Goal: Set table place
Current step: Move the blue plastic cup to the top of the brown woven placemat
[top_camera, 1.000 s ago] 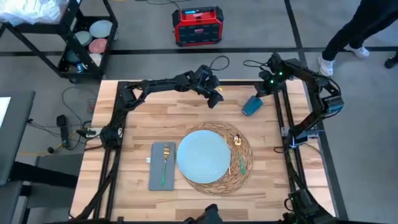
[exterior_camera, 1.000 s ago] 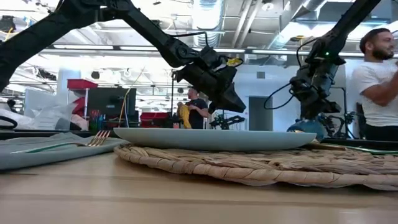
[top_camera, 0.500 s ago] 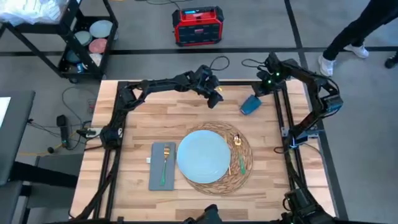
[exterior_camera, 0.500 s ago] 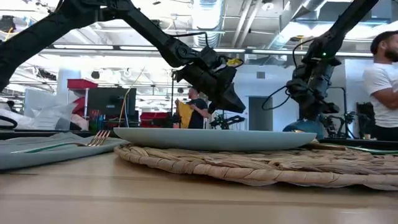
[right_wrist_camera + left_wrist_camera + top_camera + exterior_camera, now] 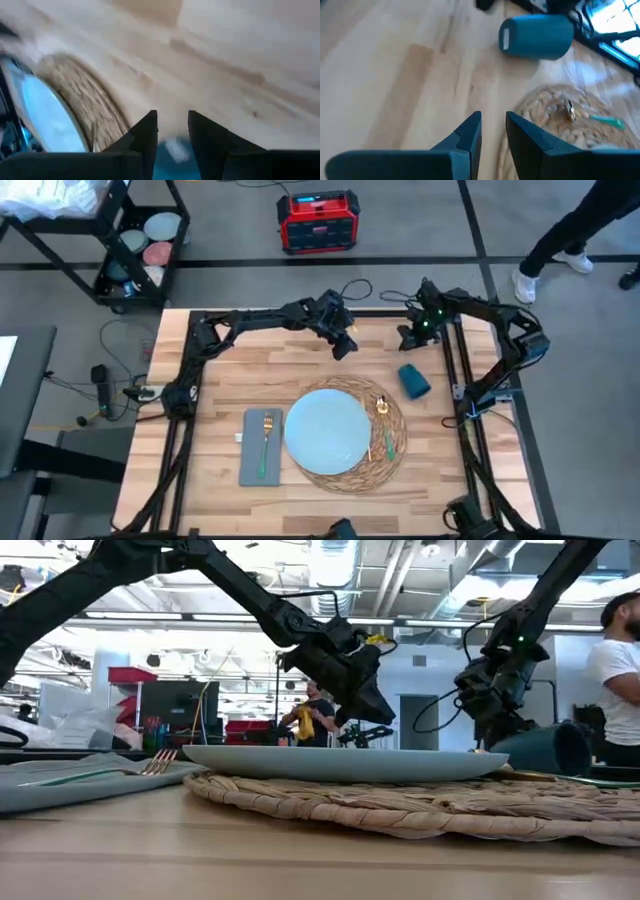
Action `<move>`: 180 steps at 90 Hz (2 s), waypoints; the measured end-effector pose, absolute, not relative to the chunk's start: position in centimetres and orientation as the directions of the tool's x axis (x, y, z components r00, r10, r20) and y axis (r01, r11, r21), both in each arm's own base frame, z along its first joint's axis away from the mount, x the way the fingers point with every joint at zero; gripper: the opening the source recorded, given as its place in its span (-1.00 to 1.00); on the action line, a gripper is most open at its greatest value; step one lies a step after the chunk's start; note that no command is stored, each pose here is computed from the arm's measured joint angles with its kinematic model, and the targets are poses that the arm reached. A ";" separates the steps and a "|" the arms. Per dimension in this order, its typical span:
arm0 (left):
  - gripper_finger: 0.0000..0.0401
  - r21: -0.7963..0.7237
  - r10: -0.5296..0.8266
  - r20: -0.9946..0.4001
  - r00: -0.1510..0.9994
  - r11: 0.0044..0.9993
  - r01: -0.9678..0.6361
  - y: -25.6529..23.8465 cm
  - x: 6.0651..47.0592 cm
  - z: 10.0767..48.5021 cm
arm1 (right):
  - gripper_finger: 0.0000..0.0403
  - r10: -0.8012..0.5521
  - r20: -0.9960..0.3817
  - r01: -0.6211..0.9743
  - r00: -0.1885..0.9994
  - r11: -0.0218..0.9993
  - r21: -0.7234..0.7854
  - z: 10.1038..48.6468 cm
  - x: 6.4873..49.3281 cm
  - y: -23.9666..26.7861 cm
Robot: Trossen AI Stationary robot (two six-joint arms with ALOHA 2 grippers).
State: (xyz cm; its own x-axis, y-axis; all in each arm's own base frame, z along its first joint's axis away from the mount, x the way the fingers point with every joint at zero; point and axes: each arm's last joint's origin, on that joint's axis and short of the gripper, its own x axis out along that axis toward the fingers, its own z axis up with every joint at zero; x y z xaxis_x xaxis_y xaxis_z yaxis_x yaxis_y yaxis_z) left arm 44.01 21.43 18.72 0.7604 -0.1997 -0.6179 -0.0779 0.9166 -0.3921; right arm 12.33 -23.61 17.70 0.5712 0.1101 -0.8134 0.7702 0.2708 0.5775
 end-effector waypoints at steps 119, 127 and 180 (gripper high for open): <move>-0.65 -0.364 -0.296 -0.559 0.775 0.927 0.092 20.1 44.8 19.0 | -0.42 -0.048 -0.744 0.746 0.666 0.038 0.665 14.7 11.3 -2.5; -0.65 -0.365 -0.296 -0.560 0.774 0.927 0.091 20.1 44.8 19.0 | -0.40 -0.117 -0.704 0.711 0.701 0.031 0.703 14.3 11.5 -3.1; -0.65 -0.433 -0.319 -0.618 0.719 0.901 0.028 19.6 43.9 19.2 | -0.99 -0.278 -0.678 0.732 0.681 0.246 0.635 20.6 12.0 -4.1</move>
State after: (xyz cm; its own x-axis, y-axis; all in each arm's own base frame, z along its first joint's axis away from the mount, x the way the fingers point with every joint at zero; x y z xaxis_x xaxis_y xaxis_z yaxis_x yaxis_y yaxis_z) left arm 43.89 19.62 19.20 0.7188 -0.3192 -0.6176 0.0282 0.9010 -0.4328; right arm 11.97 -4.13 20.59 0.6810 -0.2778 -0.6775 0.7322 0.2460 0.6351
